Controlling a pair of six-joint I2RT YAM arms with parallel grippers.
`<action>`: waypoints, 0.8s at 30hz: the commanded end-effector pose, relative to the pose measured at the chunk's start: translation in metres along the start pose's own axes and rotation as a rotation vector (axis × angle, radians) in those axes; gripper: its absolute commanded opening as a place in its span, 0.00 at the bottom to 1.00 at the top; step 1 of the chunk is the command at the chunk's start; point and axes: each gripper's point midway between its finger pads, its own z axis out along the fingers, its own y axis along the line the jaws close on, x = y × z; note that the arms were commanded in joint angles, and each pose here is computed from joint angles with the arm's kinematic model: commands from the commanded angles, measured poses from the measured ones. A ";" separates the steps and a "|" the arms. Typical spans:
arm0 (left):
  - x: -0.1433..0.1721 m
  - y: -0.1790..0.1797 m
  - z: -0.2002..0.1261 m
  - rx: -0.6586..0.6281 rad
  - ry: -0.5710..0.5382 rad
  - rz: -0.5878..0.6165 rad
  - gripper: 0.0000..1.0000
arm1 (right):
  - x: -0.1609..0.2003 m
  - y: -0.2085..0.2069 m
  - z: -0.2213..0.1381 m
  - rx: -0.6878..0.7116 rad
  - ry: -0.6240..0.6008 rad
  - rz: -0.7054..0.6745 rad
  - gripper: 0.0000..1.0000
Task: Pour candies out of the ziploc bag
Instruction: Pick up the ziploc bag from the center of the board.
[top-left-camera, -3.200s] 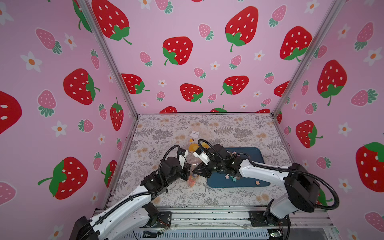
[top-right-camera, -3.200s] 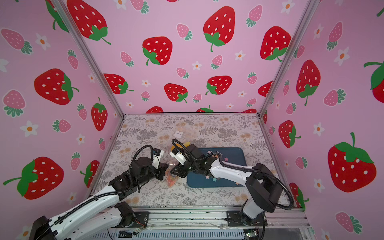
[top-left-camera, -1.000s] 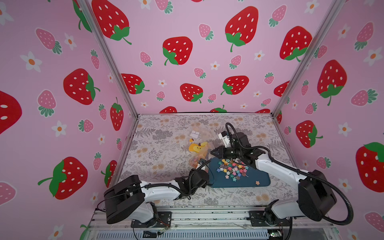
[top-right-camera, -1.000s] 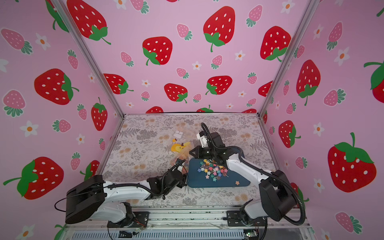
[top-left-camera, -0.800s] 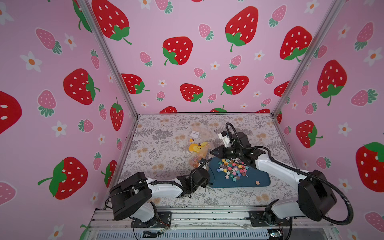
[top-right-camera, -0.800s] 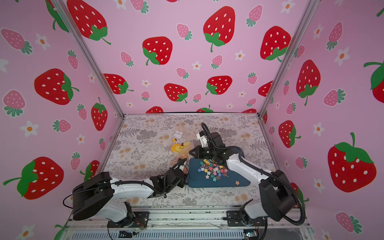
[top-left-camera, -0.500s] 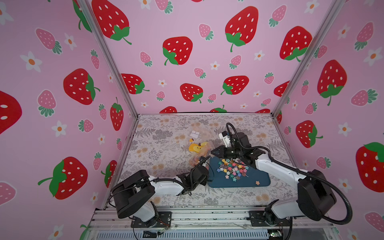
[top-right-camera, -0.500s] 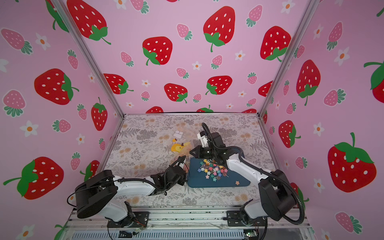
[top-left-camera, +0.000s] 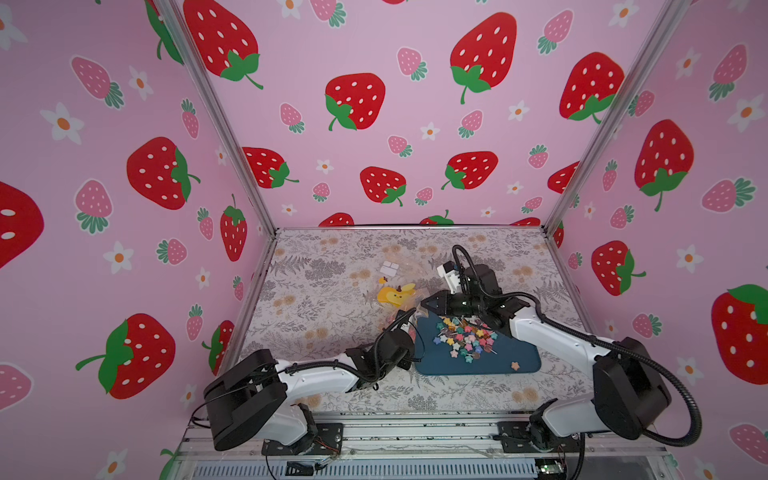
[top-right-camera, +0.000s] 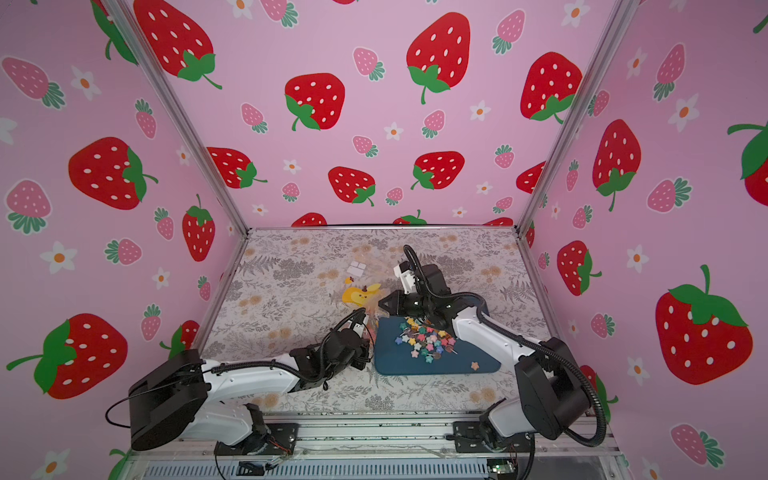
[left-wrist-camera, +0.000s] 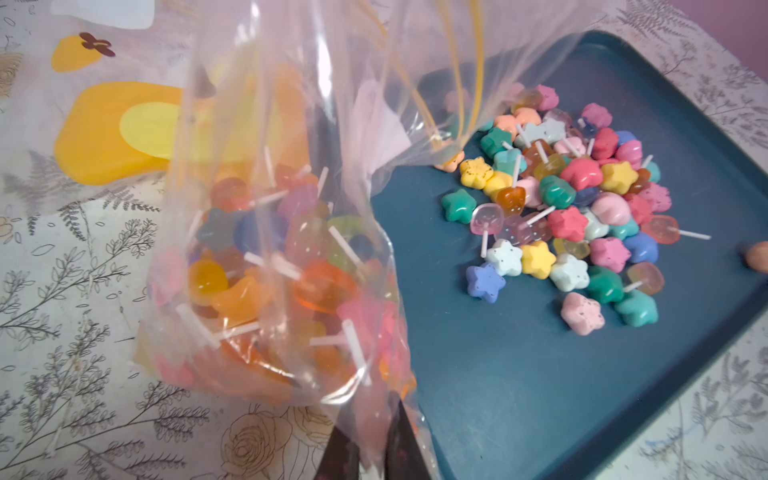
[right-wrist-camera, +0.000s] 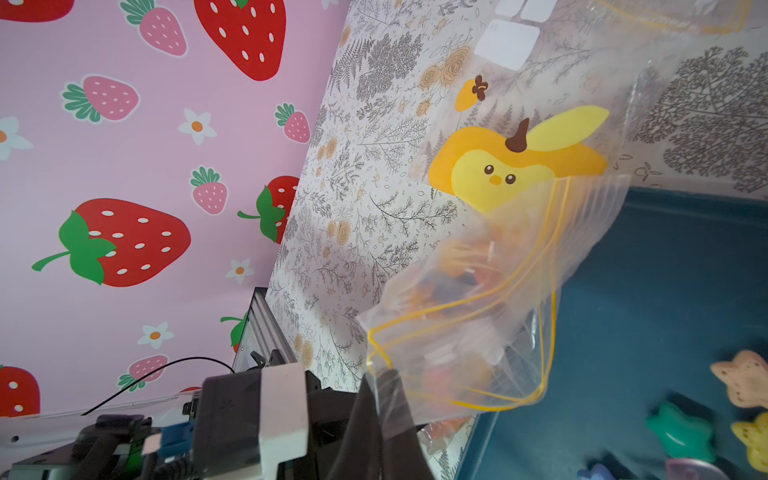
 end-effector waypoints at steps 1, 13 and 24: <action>-0.020 -0.004 -0.017 0.053 -0.033 0.025 0.00 | -0.011 0.012 -0.006 -0.032 -0.029 -0.023 0.00; -0.043 -0.027 -0.074 0.452 0.086 0.114 0.00 | 0.010 -0.007 -0.045 0.099 -0.041 -0.024 0.00; -0.029 -0.033 -0.015 0.580 0.250 0.006 0.30 | 0.015 -0.035 -0.042 0.170 -0.020 0.001 0.00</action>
